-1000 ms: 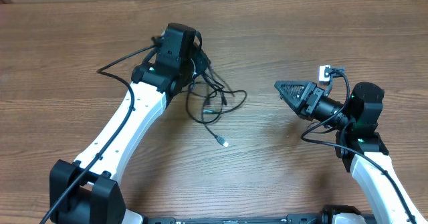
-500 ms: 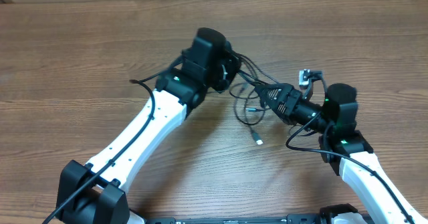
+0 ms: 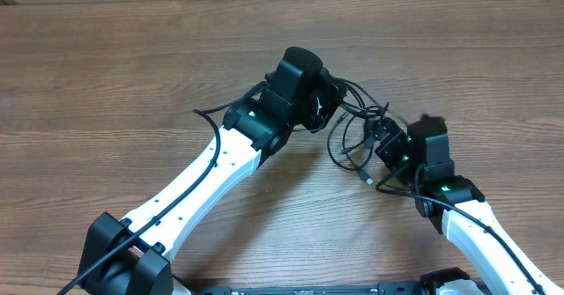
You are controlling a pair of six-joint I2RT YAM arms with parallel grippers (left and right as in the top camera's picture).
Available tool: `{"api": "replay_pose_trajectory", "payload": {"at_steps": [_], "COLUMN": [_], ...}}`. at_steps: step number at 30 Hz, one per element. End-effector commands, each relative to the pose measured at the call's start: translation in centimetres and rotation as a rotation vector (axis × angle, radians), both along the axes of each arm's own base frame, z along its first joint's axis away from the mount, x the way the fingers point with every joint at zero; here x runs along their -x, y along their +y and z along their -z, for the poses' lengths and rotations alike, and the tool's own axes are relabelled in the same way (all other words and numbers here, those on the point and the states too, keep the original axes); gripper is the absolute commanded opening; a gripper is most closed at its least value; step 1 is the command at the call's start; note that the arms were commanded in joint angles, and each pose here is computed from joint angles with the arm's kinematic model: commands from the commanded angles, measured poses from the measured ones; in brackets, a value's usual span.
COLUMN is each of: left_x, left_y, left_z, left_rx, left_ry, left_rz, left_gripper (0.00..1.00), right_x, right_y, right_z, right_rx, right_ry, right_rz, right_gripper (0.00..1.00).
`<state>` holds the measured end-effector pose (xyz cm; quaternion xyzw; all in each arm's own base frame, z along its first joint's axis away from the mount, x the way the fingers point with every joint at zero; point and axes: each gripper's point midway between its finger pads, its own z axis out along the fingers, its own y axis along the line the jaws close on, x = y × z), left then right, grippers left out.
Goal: Untangle cables
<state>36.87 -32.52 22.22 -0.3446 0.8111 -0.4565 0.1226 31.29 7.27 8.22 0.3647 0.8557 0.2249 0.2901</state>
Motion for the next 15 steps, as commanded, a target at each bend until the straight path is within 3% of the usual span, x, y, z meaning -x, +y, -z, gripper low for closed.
{"api": "replay_pose_trajectory", "payload": {"at_steps": [1,5,15], "left_x": [1.2,0.5,-2.0], "left_y": [-1.0,-0.3,2.9], "left_z": [-2.0,-2.0,-1.9], "left_rx": [0.060,0.029,-0.032], "left_ry": [-0.009,-0.050,-0.120], "left_rz": [0.068,0.072,0.055], "left_gripper": [0.04,0.04,0.04], "right_x": [0.2,2.2,4.5], "right_y": [-4.2,-7.1,-11.0], "right_z": [0.2,1.5,2.8], "right_rx": [0.119,0.165,0.189], "right_ry": [0.015,0.103,0.214], "right_rz": [0.233,0.383,0.507], "right_gripper": [1.00,1.00,1.00]}}
